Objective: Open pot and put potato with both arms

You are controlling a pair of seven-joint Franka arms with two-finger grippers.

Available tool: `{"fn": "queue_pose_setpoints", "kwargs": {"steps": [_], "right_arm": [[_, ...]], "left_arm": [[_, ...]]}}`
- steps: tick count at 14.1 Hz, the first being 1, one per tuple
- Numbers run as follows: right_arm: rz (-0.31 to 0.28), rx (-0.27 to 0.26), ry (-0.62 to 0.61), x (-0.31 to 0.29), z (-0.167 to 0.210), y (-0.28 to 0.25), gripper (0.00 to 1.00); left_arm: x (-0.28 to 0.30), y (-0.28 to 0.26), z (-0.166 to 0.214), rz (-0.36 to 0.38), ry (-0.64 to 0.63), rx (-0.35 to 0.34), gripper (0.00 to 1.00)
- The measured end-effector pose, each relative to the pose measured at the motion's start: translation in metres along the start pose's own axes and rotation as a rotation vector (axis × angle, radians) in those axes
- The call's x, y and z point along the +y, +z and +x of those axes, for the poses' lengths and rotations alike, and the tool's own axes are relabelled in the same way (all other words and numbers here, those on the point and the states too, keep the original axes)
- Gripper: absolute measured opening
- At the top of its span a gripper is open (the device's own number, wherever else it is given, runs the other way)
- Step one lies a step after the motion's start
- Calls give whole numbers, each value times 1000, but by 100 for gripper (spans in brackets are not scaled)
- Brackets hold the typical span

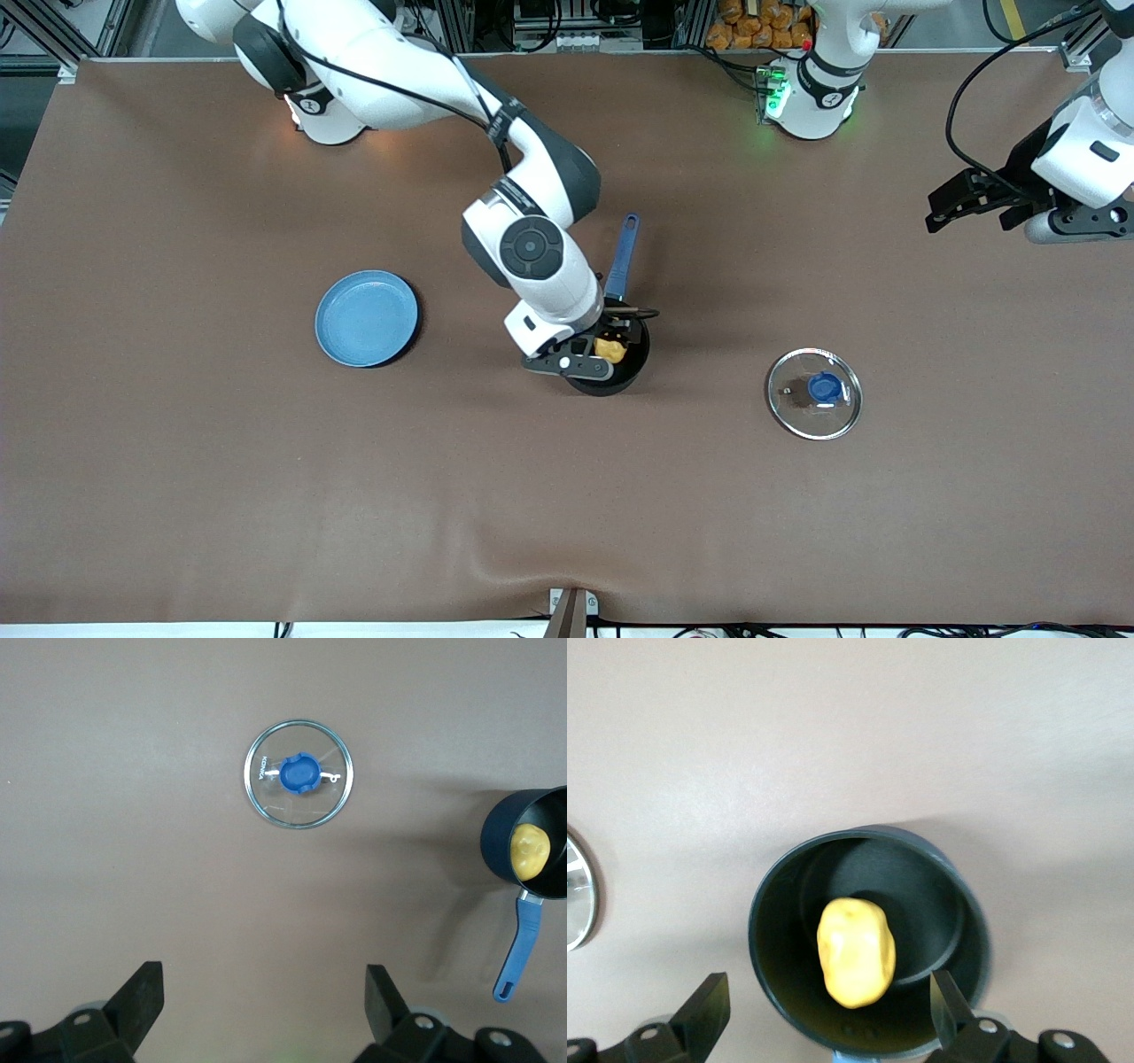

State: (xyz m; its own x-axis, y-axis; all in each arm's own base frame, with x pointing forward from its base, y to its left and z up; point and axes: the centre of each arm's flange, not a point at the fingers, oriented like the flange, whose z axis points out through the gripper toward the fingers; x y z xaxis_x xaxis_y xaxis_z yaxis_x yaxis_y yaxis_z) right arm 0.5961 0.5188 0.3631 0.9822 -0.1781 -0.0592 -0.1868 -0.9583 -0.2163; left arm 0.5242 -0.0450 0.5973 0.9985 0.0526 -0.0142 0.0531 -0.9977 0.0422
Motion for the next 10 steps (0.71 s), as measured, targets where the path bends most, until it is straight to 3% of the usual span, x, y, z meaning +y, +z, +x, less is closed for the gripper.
{"fn": "queue_pose_setpoints", "kwargs": {"steps": [6,10], "right_arm": [[35,60,25,105,99,-126,100],[-1,14,108,176,118,-205,100]], "left_arm": [[0,1,2,-1,0,-2,100],[1,-1,3,-2,0,2,100]]}}
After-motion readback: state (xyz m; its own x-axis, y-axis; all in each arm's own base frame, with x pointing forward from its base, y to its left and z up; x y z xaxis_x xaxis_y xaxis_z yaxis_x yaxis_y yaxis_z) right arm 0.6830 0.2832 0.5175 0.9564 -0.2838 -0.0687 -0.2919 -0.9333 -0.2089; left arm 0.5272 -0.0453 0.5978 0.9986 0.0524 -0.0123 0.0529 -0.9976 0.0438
